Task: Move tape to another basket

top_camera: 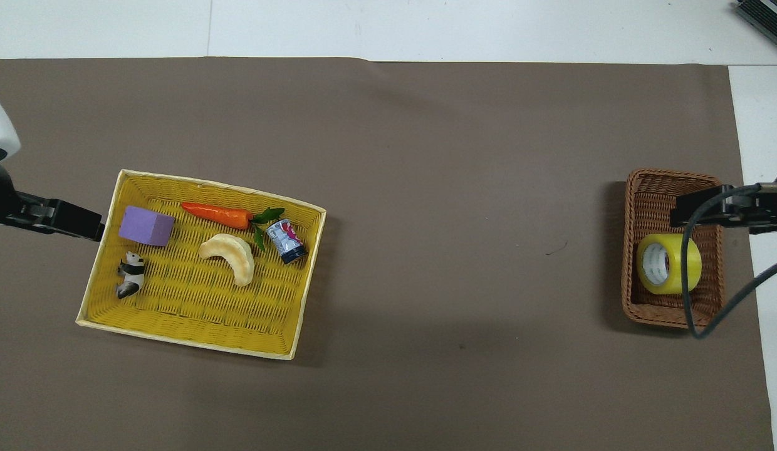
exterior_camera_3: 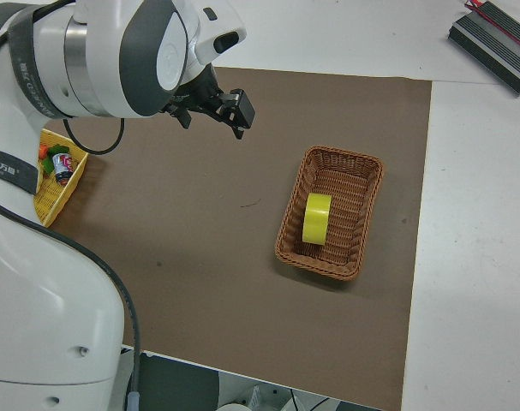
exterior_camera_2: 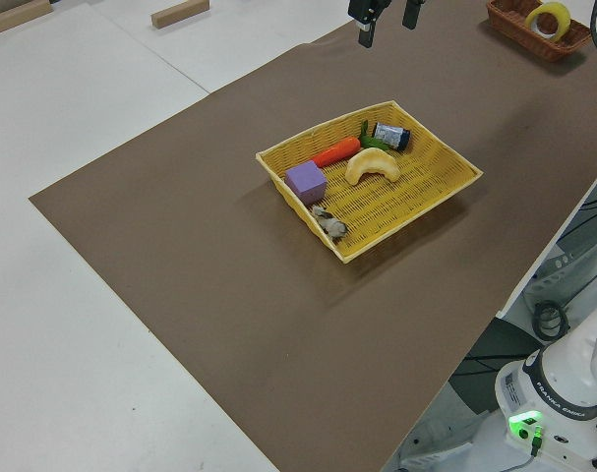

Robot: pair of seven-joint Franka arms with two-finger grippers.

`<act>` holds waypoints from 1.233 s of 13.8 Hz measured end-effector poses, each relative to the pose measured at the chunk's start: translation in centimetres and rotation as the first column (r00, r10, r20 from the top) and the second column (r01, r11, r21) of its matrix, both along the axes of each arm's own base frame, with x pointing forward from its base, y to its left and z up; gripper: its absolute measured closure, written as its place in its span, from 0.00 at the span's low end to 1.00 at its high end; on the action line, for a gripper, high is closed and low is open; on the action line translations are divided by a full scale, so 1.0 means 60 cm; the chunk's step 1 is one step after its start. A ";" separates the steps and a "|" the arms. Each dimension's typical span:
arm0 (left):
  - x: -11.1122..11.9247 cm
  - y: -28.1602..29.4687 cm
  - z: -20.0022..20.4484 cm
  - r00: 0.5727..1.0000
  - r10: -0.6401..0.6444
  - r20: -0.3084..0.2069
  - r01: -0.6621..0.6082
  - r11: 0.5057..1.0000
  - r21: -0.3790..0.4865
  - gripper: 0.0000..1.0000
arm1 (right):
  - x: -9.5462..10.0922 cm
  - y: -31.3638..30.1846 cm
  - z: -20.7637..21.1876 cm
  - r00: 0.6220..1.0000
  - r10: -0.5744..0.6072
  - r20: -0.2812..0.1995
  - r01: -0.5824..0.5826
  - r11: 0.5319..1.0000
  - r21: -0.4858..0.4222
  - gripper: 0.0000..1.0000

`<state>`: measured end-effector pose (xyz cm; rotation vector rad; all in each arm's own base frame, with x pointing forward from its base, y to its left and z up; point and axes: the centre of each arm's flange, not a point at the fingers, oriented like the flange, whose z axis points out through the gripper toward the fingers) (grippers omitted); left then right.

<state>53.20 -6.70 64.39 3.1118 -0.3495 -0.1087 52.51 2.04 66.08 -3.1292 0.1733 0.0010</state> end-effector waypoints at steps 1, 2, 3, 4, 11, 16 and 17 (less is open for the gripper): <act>0.000 0.000 0.000 1.000 0.000 0.000 0.000 1.000 0.000 0.00 | -0.006 -0.003 -0.005 1.000 -0.003 -0.007 0.003 1.000 -0.001 0.00; 0.000 0.000 0.000 1.000 0.000 0.000 0.000 1.000 0.000 0.00 | -0.012 -0.003 -0.009 1.000 -0.003 -0.014 0.003 1.000 -0.001 0.00; 0.000 0.000 0.000 1.000 0.000 0.000 0.000 1.000 0.000 0.00 | -0.018 -0.003 -0.011 1.000 -0.003 -0.019 0.003 1.000 -0.002 0.00; 0.000 0.000 0.000 1.000 0.000 0.000 0.000 1.000 0.000 0.00 | -0.024 -0.003 -0.012 1.000 -0.003 -0.021 0.003 1.000 -0.002 0.00; 0.000 0.000 0.000 1.000 0.000 0.000 0.000 1.000 0.000 0.00 | -0.024 0.007 0.000 1.000 0.009 0.016 -0.009 1.000 -0.001 0.00; 0.000 0.000 0.000 1.000 0.000 0.000 0.000 1.000 0.000 0.00 | -0.022 0.007 0.001 0.999 0.028 0.024 -0.028 1.000 -0.001 0.00; 0.000 0.000 0.000 1.000 0.000 0.000 0.000 1.000 0.000 0.00 | -0.022 0.007 0.001 0.999 0.029 0.024 -0.029 1.000 -0.001 0.00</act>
